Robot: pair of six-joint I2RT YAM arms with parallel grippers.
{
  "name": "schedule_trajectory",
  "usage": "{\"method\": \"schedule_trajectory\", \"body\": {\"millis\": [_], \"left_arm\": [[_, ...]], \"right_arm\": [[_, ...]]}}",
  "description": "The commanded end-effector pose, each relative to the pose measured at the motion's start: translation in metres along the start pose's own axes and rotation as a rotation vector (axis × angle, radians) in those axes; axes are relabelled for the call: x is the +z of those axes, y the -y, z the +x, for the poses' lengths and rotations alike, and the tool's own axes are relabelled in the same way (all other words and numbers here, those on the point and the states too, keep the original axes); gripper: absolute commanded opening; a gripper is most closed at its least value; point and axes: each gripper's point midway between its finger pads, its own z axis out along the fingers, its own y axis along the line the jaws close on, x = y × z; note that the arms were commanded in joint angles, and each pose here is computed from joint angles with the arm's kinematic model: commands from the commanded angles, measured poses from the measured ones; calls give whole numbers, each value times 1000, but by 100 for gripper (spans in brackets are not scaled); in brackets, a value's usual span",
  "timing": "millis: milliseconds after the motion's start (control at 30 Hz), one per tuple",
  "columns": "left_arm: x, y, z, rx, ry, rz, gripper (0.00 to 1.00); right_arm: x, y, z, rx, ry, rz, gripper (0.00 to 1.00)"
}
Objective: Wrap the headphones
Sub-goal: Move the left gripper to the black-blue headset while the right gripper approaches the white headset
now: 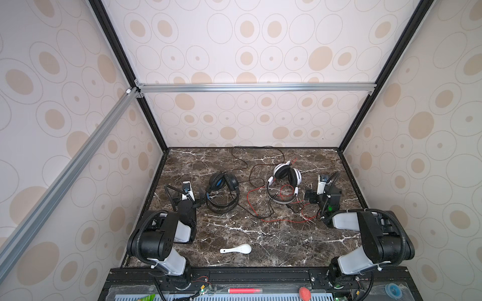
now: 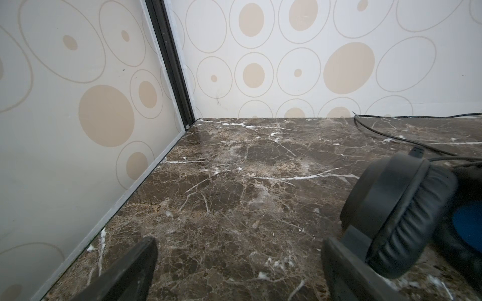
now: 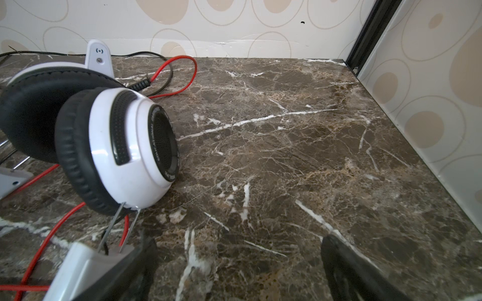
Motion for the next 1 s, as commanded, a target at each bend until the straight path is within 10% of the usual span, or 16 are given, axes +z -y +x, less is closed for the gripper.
{"method": "schedule_trajectory", "body": {"millis": [0,500,967], "left_arm": [[2,-2,-17,-23,61,-6,98],[-12,6,-60,-173,-26,74,98],[-32,73,-62,-527,-434,331,98]], "right_arm": [[-1,-1,-1,-14,16,6,100],[-62,17,-35,150,-105,152,100],[-104,-53,-37,193,-445,75,100]]}}
